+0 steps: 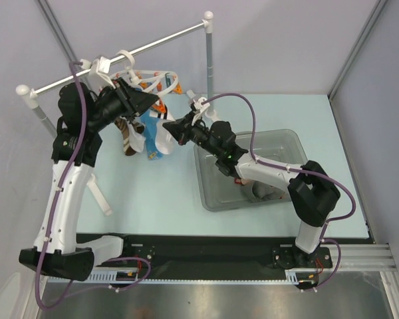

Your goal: Remove the socks clipped to the hanger

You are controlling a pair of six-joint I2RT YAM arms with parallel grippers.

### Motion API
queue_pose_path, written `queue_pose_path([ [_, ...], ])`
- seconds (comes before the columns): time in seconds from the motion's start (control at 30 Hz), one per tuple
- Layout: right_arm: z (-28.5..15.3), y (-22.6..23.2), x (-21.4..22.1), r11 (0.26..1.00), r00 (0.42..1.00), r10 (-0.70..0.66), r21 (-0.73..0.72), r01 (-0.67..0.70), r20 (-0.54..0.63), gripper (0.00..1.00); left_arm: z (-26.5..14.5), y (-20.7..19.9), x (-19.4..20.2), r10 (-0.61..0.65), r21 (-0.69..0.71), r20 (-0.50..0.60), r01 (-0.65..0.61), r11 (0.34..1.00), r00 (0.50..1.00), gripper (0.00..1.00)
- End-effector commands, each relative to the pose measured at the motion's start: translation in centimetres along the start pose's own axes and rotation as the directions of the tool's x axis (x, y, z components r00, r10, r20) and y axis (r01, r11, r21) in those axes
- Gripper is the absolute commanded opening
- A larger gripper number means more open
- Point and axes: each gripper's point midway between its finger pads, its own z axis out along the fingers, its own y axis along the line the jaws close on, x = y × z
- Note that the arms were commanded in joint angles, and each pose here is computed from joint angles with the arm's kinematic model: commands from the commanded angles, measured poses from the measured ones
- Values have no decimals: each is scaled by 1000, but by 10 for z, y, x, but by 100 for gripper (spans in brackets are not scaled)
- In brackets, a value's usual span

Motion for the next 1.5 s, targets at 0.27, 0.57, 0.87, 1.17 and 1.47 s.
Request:
queue_pose_path([
  [0.27,-1,22,-5,996,999,25,-85,-22,28,0,36,-2,-21,57,-31,32,-56,998,998,31],
  [0.57,1,38,-7,992,999,37,-119,-33,33,0,66,11,-15,57,-41,7,-57,998,998,33],
  [0.87,5,44,-13,994,998,50,-103,-45,41,0,87,21,-14,61,-51,-8,-61,997,998,35],
  [1.17,7,39,-13,997,999,35,-67,-33,35,0,57,7,-35,23,-135,12,-21,991,1000,42],
  [1.47,5,39,-7,998,1000,10,-57,-10,0,0,-3,22,-33,74,-352,16,-64,934,997,43],
])
